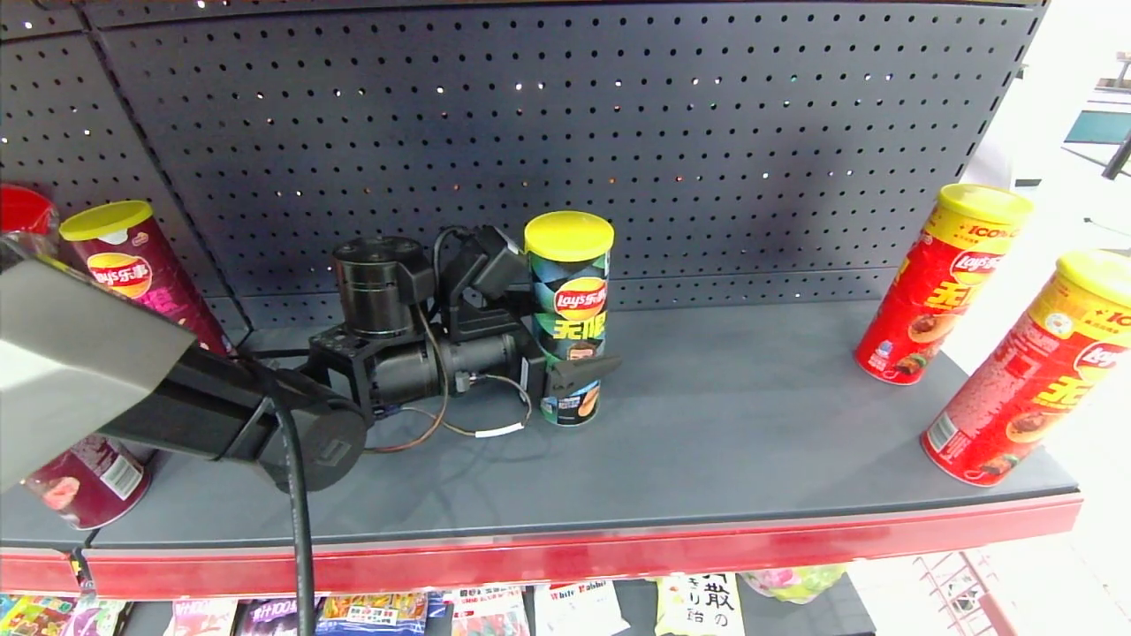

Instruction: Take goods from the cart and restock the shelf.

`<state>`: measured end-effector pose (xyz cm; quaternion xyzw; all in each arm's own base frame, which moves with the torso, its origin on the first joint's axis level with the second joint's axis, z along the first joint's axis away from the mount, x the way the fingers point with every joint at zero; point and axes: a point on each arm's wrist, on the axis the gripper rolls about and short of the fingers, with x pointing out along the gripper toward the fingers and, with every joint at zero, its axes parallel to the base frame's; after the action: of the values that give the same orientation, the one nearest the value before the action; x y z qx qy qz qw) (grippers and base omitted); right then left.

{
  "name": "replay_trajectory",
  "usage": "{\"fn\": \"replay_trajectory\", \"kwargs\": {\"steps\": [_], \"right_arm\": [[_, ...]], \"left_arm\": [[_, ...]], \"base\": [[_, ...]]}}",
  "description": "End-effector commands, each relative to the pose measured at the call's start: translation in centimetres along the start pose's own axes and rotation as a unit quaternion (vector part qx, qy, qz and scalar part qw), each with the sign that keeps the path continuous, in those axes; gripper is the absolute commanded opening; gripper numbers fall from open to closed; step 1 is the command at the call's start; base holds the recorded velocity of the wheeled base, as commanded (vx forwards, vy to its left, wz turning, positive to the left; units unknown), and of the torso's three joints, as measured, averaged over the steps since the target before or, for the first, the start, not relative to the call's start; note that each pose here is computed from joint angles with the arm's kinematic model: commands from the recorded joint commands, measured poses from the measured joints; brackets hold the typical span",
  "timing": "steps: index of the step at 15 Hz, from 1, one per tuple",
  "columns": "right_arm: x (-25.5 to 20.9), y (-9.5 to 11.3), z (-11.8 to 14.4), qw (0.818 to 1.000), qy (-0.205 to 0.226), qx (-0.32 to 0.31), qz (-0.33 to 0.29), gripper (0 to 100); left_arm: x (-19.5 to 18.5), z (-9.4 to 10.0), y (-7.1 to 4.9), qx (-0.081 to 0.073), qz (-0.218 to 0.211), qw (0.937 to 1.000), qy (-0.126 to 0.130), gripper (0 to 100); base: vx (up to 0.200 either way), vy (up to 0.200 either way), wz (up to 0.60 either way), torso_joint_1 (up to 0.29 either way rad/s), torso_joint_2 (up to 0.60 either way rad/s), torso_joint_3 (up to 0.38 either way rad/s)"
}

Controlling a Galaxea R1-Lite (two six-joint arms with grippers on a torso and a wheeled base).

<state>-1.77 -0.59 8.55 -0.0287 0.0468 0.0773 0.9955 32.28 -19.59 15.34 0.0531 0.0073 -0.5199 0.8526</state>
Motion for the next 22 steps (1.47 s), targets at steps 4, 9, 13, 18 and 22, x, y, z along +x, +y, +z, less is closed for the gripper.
{"fn": "replay_trajectory", "kwargs": {"steps": [4,9,13,18,22], "right_arm": [[0.0,0.0,0.0,1.000,0.001,0.000,0.000,0],[0.0,0.0,0.0,1.000,0.001,0.000,0.000,0],[0.0,0.0,0.0,1.000,0.001,-0.001,0.000,0],[0.0,0.0,0.0,1.000,0.002,-0.001,0.000,0],[0.0,0.0,0.0,1.000,0.001,-0.001,0.000,0]], "left_arm": [[0.2,-0.4,0.1,0.003,0.002,1.0000,-0.009,0],[-0.8,0.2,-0.4,0.004,-0.002,0.9999,-0.011,0],[-4.7,1.7,0.6,0.010,-0.006,0.9997,-0.023,0],[-6.9,2.2,-0.6,0.002,-0.049,0.9987,-0.016,0],[-7.0,0.7,-1.8,0.007,-0.066,0.9978,0.006,0]], "base": [[0.000,0.000,0.00,0.000,0.00,0.000],[0.000,0.000,0.00,0.000,0.00,0.000],[0.000,0.000,0.00,0.000,0.00,0.000],[0.000,0.000,0.00,0.000,0.00,0.000],[0.000,0.000,0.00,0.000,0.00,0.000]]}}
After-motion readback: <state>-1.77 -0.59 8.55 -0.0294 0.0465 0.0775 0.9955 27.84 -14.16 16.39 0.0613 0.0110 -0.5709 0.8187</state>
